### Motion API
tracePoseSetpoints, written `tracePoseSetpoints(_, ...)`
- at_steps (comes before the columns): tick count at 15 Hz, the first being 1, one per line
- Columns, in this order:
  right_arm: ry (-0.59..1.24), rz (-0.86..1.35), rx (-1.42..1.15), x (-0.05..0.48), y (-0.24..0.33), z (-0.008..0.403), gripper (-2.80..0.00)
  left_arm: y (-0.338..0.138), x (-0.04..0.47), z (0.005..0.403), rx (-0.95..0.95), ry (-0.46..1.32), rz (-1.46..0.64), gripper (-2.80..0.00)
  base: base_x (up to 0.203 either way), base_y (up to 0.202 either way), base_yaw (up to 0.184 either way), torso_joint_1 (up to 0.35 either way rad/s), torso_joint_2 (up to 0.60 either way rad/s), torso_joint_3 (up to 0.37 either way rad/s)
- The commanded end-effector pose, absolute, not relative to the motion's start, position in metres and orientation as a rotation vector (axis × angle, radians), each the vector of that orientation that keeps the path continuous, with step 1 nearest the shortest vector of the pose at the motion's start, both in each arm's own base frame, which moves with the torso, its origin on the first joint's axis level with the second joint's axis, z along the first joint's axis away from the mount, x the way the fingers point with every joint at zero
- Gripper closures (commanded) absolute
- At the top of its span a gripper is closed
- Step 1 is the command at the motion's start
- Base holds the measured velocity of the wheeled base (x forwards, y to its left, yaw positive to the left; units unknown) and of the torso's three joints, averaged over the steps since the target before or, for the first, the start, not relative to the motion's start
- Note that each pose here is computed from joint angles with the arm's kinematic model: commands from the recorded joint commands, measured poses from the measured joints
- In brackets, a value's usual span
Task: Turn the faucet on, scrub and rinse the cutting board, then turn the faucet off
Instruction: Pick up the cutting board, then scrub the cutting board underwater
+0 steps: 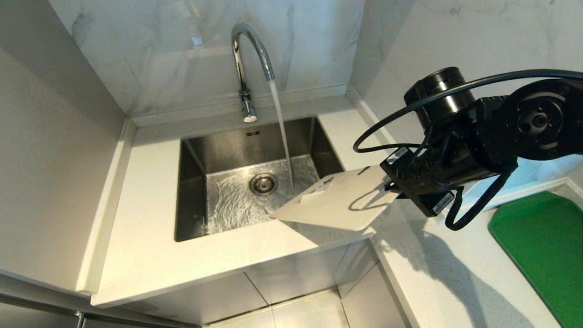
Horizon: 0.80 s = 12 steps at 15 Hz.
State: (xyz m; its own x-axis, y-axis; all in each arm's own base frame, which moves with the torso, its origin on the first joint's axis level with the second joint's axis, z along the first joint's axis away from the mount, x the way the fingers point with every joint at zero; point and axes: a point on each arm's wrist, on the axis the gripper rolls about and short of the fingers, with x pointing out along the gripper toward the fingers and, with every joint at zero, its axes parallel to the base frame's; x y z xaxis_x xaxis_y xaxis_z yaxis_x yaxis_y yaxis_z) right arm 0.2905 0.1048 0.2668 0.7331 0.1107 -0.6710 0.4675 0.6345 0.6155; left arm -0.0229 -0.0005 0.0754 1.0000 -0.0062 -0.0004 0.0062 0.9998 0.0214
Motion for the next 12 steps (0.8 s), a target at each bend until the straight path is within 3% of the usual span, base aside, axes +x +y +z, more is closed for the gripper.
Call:
tracePoseSetpoints(1, 0.708, -0.178, 0.84, 0.284, 0.102, 0.28, 0.0, 0.0, -0.023, 0.075, 0.021, 0.0, -0.006, 0.0, 0.0, 0.0, 0.0, 0.0, 0.0, 0.0)
tracePoseSetpoints(12, 0.617, -0.063, 0.783, 0.292, 0.101, 0.311, 0.0, 0.0, -0.023, 0.075, 0.021, 0.0, -0.006, 0.0, 0.0, 0.0, 0.0, 0.0, 0.0, 0.0)
